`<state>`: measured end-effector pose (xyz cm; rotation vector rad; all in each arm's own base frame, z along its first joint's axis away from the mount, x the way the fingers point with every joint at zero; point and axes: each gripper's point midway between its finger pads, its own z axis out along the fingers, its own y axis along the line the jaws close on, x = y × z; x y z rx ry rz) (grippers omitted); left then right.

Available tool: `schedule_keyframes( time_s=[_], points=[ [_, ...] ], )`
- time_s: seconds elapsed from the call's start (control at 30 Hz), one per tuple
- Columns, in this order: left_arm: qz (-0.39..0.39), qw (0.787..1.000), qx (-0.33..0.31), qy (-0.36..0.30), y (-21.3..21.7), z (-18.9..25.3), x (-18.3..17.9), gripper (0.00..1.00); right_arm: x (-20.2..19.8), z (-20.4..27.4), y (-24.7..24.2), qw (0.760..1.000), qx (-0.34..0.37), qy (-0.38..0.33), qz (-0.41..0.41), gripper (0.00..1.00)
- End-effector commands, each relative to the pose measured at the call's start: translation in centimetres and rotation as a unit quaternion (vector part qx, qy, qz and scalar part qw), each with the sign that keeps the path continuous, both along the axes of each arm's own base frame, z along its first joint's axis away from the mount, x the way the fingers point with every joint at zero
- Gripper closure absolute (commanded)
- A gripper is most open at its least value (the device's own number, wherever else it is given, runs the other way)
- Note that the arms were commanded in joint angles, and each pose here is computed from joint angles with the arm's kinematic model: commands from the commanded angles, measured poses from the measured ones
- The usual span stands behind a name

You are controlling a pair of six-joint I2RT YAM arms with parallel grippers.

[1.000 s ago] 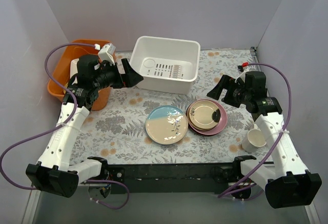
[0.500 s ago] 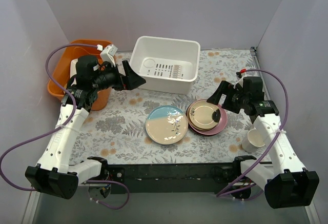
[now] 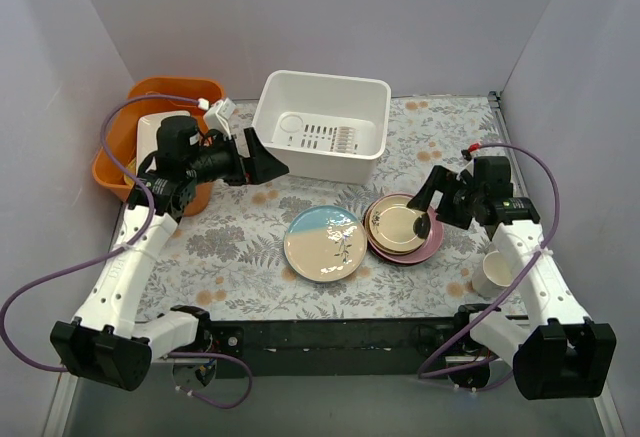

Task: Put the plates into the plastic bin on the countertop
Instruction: Pick up the plate at the center of the board.

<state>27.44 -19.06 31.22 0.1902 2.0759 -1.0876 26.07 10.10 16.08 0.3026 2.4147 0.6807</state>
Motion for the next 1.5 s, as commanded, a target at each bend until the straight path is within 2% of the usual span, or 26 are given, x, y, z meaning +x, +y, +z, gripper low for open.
schedule_keyframes(
  time_s=[0.0, 0.2, 0.73, 1.2, 1.47],
  points=[
    [-0.001, 1.0, -0.003, -0.009, -0.5, 0.5, -1.2, 0.02, -0.6, -2.0, -0.7, 1.0, -0.011, 0.024, 0.002, 0.03],
    [0.019, 0.999, 0.024, 0.014, -1.4, -1.4, -0.8, 0.02, -0.7, -2.4, -0.6, 1.0, -0.004, 0.025, 0.002, 0.03],
    [0.007, 0.994, 0.083, 0.065, -4.9, -5.9, -2.1, 0.02, -1.6, -6.0, -1.4, 0.997, -0.007, 0.073, 0.003, 0.03],
    [0.006, 0.985, 0.141, 0.099, -7.4, -9.8, -3.4, 0.02, -2.2, -7.6, -1.0, 0.997, 0.007, 0.073, 0.019, 0.03],
    [-0.005, 0.984, 0.14, 0.108, -8.8, -10.7, -4.1, 0.02, -2.3, -8.2, -0.4, 0.997, 0.02, 0.061, 0.037, 0.04]
  ],
)
